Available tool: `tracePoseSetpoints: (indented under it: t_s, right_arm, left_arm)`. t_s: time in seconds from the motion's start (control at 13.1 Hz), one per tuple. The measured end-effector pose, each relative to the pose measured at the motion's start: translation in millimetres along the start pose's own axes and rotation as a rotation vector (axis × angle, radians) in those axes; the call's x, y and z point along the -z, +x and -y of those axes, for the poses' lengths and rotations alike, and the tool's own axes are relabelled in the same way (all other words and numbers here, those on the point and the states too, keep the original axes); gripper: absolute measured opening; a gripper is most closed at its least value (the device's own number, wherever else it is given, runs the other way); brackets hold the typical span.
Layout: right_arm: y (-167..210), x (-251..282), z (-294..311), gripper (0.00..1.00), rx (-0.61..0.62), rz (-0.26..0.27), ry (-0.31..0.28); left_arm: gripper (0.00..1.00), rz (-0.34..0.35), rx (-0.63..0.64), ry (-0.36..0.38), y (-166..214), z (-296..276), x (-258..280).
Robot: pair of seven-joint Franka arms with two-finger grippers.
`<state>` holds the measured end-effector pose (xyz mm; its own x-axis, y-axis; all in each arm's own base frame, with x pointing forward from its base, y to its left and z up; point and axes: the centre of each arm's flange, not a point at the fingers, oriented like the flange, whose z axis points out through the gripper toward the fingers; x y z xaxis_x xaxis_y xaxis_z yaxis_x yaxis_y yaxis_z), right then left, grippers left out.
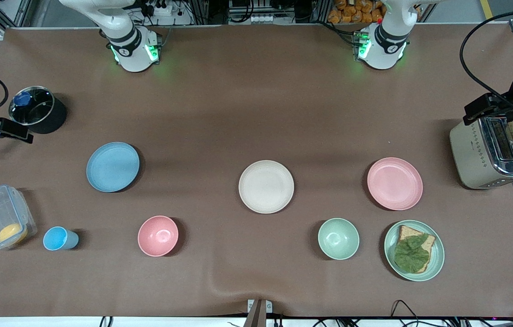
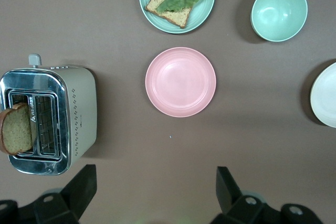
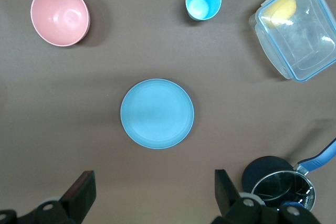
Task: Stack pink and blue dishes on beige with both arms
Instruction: 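Reach the left gripper to the pink plate while the right gripper reaches the blue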
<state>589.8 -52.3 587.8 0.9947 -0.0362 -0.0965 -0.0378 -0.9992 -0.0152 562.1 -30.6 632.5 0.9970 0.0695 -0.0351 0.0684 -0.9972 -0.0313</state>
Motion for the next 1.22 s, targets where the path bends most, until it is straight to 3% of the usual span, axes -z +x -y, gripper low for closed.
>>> tracePoseSetpoints:
  t_s: [0.54,0.69,0.92,1.22]
  right_arm:
    - [0.1,0.2,0.0,1.00,0.000,-0.001,-0.002]
    - [0.1,0.4,0.0,1.00,0.000,-0.001,-0.002]
    - [0.7,-1.3,-0.1,1.00,0.001,0.002,-0.003]
    - [20.7,-44.8,-7.4,1.00,-0.011,0.078,-0.008]
  left_arm:
    - [1.00,0.027,0.013,0.003,3.2,8.0,-13.1]
    - [1.00,0.063,0.017,0.005,10.9,10.0,-40.0]
    - [1.00,0.058,0.035,0.001,27.1,23.0,-103.6]
    - [1.00,0.001,0.037,-0.009,34.6,33.8,-181.7]
